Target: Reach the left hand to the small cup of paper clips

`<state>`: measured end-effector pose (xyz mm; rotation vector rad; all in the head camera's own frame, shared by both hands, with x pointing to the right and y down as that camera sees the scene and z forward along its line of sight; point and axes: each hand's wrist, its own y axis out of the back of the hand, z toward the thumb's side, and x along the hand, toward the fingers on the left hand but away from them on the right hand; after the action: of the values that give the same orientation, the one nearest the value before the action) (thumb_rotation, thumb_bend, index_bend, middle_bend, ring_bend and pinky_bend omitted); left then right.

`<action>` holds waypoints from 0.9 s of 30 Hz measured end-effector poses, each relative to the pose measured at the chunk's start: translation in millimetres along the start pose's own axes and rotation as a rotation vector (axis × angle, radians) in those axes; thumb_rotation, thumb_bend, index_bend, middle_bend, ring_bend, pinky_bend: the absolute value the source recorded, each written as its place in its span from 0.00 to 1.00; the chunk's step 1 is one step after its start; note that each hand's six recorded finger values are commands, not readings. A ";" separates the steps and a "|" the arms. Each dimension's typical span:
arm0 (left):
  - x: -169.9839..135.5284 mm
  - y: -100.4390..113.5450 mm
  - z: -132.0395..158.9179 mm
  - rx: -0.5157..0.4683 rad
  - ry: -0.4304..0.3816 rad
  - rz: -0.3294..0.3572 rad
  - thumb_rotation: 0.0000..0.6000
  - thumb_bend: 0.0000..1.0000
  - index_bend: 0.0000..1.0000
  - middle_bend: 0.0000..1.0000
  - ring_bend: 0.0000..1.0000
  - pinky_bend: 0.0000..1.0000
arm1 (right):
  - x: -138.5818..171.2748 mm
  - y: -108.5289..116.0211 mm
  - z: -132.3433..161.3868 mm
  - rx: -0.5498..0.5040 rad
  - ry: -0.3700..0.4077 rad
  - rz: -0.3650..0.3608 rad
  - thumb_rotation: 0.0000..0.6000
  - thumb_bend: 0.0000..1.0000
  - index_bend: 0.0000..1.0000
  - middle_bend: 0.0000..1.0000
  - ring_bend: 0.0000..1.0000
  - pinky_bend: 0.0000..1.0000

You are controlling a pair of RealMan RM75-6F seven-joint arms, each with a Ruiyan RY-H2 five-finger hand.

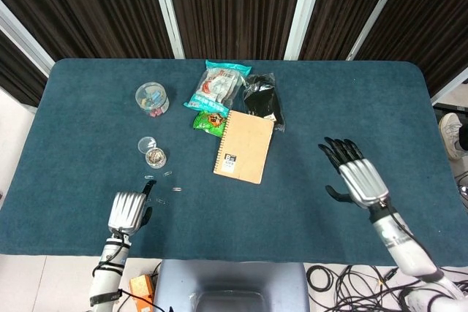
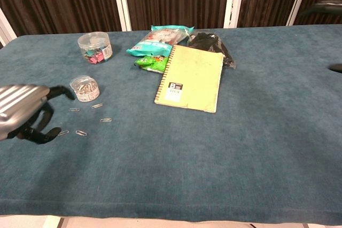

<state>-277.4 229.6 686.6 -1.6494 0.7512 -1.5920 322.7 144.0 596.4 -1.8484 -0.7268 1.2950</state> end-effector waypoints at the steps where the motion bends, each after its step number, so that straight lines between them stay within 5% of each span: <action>1: -0.4 -3.1 -3.0 0.009 0.013 -0.005 1.00 0.39 0.42 1.00 1.00 1.00 | 10.4 -1.1 -4.3 0.002 -0.004 -0.006 1.00 0.24 0.00 0.00 0.00 0.00; 11: 4.3 -23.9 -16.3 0.029 0.086 -0.049 1.00 0.36 0.51 1.00 1.00 1.00 | 104.0 -15.6 -46.5 0.012 -0.047 -0.026 1.00 0.24 0.00 0.00 0.00 0.00; 19: 17.5 -25.9 -13.1 -0.020 0.077 -0.023 1.00 0.33 0.52 1.00 1.00 1.00 | 106.7 -22.8 -56.3 -0.008 -0.061 0.006 1.00 0.24 0.00 0.00 0.00 0.00; 27: 28.4 -32.0 -15.4 -0.043 0.117 -0.074 1.00 0.32 0.53 1.00 1.00 1.00 | 105.9 -25.1 -60.9 -0.016 -0.066 0.012 1.00 0.24 0.00 0.00 0.00 0.00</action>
<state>-292.9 223.5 729.0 -1.6430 0.7975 -1.7485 414.0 226.2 574.9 -1.8331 -0.7641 1.3674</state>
